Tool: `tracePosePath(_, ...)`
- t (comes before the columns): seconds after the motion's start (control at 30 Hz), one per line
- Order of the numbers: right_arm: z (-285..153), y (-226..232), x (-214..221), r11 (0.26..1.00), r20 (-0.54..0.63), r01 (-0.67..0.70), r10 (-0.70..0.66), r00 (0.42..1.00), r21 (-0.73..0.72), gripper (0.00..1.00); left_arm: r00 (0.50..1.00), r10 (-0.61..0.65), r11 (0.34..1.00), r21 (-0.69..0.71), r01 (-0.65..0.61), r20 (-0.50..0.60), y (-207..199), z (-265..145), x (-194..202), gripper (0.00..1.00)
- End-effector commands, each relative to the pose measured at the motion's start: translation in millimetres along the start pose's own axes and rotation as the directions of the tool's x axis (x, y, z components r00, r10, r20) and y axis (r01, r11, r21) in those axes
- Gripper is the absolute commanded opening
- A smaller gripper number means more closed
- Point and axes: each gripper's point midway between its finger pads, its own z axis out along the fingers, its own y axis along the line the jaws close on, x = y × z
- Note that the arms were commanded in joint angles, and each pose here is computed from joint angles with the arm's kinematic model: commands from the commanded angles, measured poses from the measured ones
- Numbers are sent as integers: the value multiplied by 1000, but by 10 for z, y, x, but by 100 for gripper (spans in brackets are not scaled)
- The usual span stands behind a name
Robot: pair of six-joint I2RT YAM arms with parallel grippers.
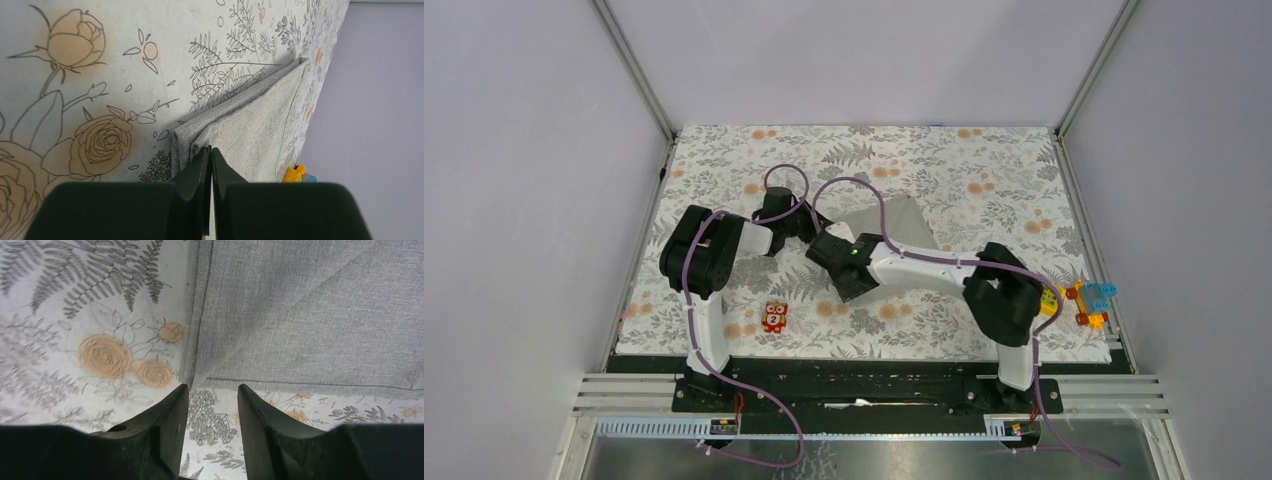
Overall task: Fold the napkin into a case and place the utensils inside
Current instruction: Pick up the upper triangle-folded napkin from the center of the board.
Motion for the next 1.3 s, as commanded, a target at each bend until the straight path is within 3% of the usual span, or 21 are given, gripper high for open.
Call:
tracePosePath(0.0, 28, -92, -87, 989, -2, 60, -60, 998, 134, 46, 1000, 7, 1000, 12, -7, 3, 40, 4, -24, 6)
tracePosePath(0.23, 169, 132, -118, 992, -13, 78, -77, 997, 99, 41, 1000, 2, 1000, 31, -2, -4, 32, 3, -24, 6)
tracePosePath(0.5, 354, 194, -52, 990, -38, 95, -92, 995, 101, 52, 1000, -9, 999, 49, 9, -10, 34, -8, -28, 6)
tracePosePath(0.9, 678, 152, 244, 996, -50, 35, -31, 998, 84, 50, 1000, -14, 998, 60, 14, -11, 32, -24, -37, 6)
tracePosePath(1.1, 711, 39, 242, 991, -39, 1, 4, 999, 132, 39, 1000, -15, 998, 61, 15, -9, 36, -28, -42, 6)
tracePosePath(1.27, 664, -22, 170, 986, -22, 24, -21, 1000, 162, 14, 1000, -8, 998, 68, 8, -5, 20, -40, -50, 6)
